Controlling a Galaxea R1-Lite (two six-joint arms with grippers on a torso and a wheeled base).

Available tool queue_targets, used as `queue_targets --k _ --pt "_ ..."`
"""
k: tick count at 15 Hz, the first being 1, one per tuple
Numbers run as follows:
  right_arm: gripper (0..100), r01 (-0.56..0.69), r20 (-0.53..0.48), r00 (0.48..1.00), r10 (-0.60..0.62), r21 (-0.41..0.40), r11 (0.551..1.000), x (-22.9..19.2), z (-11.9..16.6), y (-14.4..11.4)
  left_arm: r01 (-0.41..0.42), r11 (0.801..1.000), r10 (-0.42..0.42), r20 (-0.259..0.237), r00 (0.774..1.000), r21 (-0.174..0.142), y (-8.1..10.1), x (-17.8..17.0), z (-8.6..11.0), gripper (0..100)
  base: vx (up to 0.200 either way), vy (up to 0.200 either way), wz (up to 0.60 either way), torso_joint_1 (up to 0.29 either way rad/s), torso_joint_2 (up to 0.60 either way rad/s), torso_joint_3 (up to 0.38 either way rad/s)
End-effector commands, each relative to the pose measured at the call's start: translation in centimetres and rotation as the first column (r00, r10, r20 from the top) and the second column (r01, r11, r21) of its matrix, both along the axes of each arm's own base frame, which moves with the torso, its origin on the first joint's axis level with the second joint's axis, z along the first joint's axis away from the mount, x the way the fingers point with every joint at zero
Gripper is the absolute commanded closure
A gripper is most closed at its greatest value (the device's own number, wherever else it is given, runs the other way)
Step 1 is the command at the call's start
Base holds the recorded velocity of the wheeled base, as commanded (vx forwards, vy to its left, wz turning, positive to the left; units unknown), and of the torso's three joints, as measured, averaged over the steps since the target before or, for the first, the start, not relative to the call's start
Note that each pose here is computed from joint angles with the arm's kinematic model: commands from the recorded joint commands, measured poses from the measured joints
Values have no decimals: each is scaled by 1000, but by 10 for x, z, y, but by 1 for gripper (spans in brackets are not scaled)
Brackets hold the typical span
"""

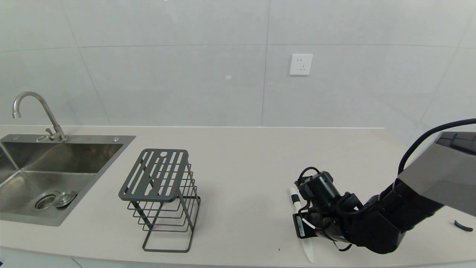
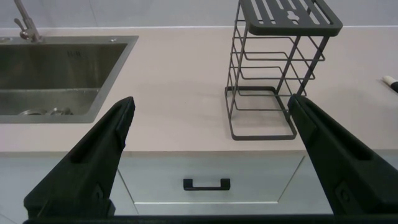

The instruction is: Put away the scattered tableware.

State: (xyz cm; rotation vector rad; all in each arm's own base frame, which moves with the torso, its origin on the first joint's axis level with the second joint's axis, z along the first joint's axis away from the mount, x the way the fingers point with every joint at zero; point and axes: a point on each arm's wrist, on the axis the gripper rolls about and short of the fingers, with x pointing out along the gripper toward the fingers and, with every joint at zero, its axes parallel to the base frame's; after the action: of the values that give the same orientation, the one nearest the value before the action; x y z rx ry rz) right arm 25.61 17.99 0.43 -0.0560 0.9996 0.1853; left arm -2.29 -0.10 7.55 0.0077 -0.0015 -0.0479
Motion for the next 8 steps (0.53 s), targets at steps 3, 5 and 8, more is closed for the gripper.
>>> queue_targets --k 3,5,8 --pt "100 -4 -50 999 1 -50 999 -3 -17 -5 0 1000 0 -1 1000 0 0 0 0 0 0 0 0 0 0 0" --pt "100 24 -13 1000 -25 -37 999 8 -10 -9 0 1000 0 -1 1000 0 0 0 0 0 0 0 0 0 0 0" --pt "0 17 95 995 -17 -7 1000 17 20 -16 0 1000 0 -1 1000 2 0 0 0 0 0 0 0 0 0 0"
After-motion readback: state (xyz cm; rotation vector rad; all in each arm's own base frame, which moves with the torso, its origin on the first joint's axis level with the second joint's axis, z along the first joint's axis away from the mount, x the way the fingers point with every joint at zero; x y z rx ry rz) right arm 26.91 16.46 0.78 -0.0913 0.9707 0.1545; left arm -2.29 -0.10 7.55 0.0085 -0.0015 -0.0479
